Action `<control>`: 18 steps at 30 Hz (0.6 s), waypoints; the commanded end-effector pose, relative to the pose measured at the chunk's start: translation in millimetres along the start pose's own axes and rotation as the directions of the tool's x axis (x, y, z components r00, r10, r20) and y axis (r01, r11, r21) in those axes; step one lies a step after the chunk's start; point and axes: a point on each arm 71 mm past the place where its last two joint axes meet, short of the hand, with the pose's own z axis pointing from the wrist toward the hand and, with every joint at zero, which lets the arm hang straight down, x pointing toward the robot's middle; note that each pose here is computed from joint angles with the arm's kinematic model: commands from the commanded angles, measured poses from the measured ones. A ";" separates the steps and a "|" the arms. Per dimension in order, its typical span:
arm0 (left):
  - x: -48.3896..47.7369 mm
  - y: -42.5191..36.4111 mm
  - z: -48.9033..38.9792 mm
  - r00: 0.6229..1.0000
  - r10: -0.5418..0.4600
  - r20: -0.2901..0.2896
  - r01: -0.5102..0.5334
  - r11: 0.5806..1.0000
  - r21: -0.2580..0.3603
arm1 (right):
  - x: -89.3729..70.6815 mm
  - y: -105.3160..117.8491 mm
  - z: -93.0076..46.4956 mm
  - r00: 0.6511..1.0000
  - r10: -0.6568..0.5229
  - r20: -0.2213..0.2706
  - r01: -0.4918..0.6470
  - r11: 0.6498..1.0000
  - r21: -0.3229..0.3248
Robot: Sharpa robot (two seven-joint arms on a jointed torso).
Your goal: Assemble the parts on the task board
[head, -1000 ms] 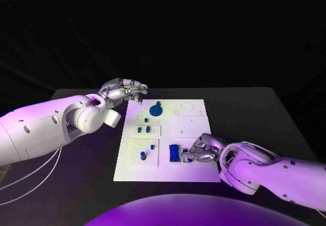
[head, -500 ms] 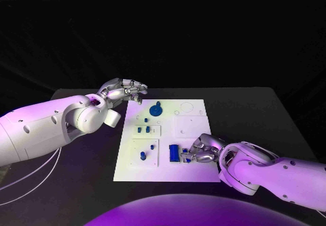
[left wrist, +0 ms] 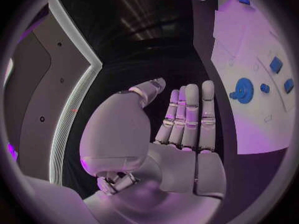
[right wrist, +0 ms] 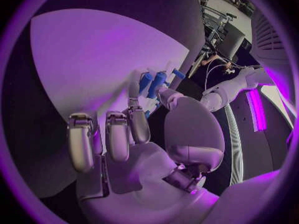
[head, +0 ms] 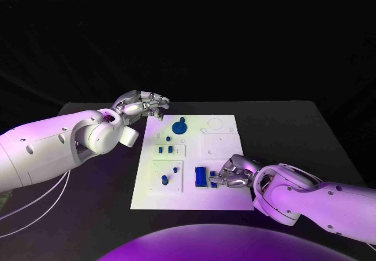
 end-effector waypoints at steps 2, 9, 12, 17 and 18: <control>1.4 -1.1 0.3 1.000 -0.002 -0.010 0.002 1.000 0.007 | 0.6 -2.2 0.0 0.999 -0.022 -0.025 0.022 1.000 0.000; 0.8 -1.0 0.0 1.000 -0.001 -0.009 0.001 1.000 0.007 | 1.9 -1.8 -1.3 0.998 -0.039 -0.050 0.038 0.999 -0.013; 0.8 -1.0 0.0 1.000 -0.001 -0.009 0.002 1.000 0.007 | 1.9 -1.6 -1.7 0.998 -0.044 -0.050 0.043 0.999 -0.018; 0.7 -1.0 0.0 1.000 -0.001 -0.009 0.001 1.000 0.006 | 1.7 -1.8 -1.9 0.998 -0.047 -0.050 0.046 0.999 -0.020; 0.6 -1.0 0.0 1.000 -0.001 -0.009 0.001 1.000 0.006 | 1.7 -1.8 -1.9 0.998 -0.047 -0.050 0.046 0.999 -0.020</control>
